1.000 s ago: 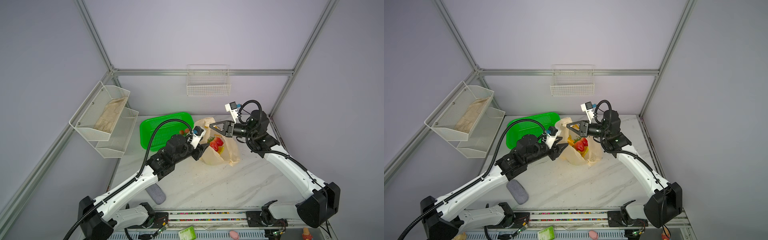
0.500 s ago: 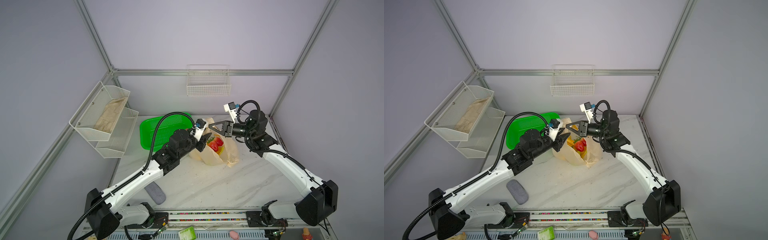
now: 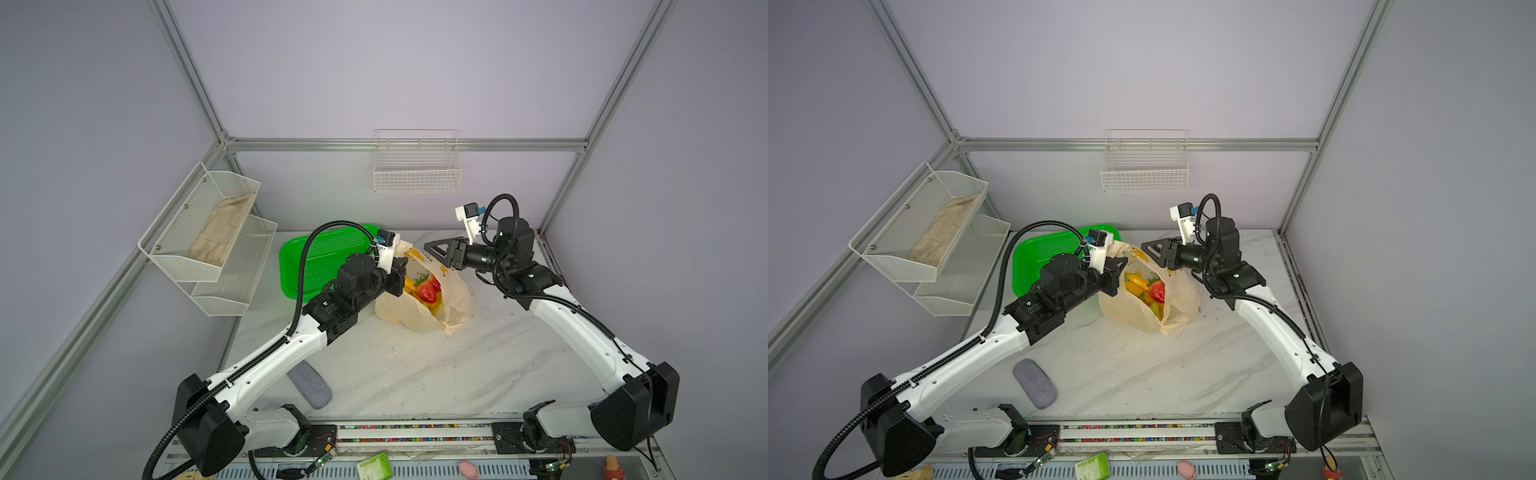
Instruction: Place the fake fruits into the plastic bag and tie a complex knot
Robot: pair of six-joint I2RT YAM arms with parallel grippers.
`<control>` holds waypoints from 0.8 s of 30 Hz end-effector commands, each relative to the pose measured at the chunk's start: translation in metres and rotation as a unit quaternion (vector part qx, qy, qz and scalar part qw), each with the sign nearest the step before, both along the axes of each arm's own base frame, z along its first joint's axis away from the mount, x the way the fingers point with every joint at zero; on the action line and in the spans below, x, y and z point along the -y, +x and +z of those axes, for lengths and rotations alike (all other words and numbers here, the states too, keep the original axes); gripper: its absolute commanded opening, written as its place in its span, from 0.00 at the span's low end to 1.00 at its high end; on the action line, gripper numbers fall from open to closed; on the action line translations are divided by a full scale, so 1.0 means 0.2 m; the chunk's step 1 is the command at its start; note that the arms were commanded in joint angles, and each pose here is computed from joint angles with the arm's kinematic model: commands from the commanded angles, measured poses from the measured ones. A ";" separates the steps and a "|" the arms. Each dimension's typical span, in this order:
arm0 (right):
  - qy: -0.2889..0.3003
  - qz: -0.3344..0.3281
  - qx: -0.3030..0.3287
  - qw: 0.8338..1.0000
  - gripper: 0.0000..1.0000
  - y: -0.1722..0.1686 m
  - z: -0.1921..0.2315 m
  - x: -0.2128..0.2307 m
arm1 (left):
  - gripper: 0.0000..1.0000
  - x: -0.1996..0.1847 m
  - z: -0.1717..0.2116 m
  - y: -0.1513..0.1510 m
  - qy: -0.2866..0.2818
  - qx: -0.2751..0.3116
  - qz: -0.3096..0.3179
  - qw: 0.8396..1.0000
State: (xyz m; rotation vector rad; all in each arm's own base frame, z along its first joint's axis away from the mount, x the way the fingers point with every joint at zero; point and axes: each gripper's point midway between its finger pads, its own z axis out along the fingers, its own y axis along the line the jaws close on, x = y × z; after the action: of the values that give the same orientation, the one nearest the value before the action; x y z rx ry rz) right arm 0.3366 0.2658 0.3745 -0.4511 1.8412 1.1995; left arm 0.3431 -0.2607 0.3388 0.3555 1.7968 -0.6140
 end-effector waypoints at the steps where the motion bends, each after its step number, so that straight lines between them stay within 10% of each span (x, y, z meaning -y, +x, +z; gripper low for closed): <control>1: -0.088 -0.044 0.089 0.991 0.53 -0.05 0.03 0.10 | 0.00 -0.09 0.15 -0.01 -0.099 -0.036 0.015 0.994; 24: -0.312 0.091 0.068 0.943 0.80 -0.66 -0.32 -0.08 | 0.00 -0.18 0.14 0.20 -0.133 -0.098 0.013 0.986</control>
State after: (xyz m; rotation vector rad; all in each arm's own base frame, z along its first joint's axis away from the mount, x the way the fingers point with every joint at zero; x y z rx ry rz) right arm 0.2146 0.2933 0.3140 -1.0103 2.0306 0.7383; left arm 0.3813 -0.2222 0.3012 0.0650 2.0194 -0.8215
